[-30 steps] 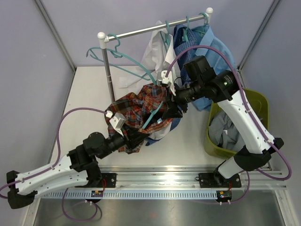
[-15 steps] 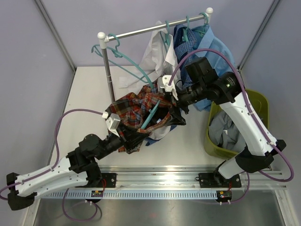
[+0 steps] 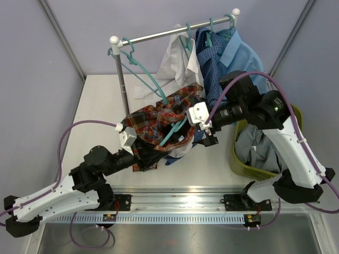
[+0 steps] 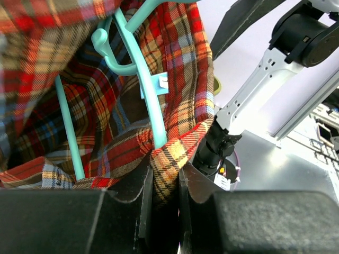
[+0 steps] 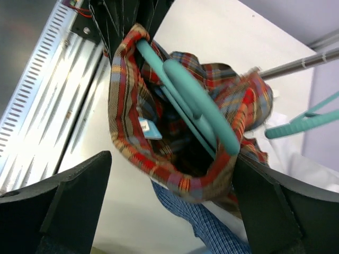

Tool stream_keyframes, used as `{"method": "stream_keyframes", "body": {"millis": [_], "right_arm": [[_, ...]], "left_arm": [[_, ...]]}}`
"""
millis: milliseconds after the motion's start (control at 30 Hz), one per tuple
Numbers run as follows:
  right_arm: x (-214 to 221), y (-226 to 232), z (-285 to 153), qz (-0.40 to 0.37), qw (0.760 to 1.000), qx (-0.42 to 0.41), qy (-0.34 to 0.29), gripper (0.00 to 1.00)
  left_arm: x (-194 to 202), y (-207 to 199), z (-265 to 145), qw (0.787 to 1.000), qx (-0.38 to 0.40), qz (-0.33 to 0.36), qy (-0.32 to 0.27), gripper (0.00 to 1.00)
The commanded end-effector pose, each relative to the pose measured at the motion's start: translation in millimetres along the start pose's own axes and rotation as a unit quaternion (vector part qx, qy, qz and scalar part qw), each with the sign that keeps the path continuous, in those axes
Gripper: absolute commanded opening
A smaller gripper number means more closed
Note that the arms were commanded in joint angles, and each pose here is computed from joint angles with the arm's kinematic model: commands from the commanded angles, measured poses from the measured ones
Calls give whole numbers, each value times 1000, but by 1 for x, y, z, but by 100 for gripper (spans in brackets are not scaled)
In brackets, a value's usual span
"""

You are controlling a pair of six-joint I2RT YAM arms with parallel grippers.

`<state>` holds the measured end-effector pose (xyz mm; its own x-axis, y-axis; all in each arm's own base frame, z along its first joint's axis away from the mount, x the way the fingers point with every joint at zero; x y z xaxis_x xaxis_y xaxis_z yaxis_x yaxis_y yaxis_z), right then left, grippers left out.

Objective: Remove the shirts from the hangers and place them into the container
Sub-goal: Pass the hanger from the left arm to the right

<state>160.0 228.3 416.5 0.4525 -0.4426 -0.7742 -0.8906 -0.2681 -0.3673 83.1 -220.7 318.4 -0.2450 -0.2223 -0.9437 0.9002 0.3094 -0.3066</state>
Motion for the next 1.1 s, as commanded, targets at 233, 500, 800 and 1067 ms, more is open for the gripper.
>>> {"method": "stream_keyframes", "body": {"millis": [233, 500, 800, 1067], "right_arm": [[23, 42, -38, 28, 996, -21, 81, 99], [45, 19, -32, -18, 990, 12, 137, 97], [38, 10, -29, -29, 992, 6, 125, 88], [52, 10, -17, -18, 991, -17, 134, 72]], "left_arm": [[-38, -15, -9, 997, 37, 48, -46, 0], [-35, -22, -11, 996, 61, 68, 5, 0], [-35, -28, -14, 995, 80, 63, 16, 0], [-44, -33, -17, 993, 91, 69, 8, 0]]}}
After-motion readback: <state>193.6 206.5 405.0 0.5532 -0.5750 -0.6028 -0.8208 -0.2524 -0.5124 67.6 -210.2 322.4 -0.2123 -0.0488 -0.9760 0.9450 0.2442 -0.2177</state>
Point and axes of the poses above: each gripper's point midway between its finger pads, its own z axis out along the fingers, its own y axis along the line the jaws close on, x = y × z, the point moved 5 cm from there along -z, back along the fingers, and after that the axes turned 1 degree about z, right-handed, at the moved point
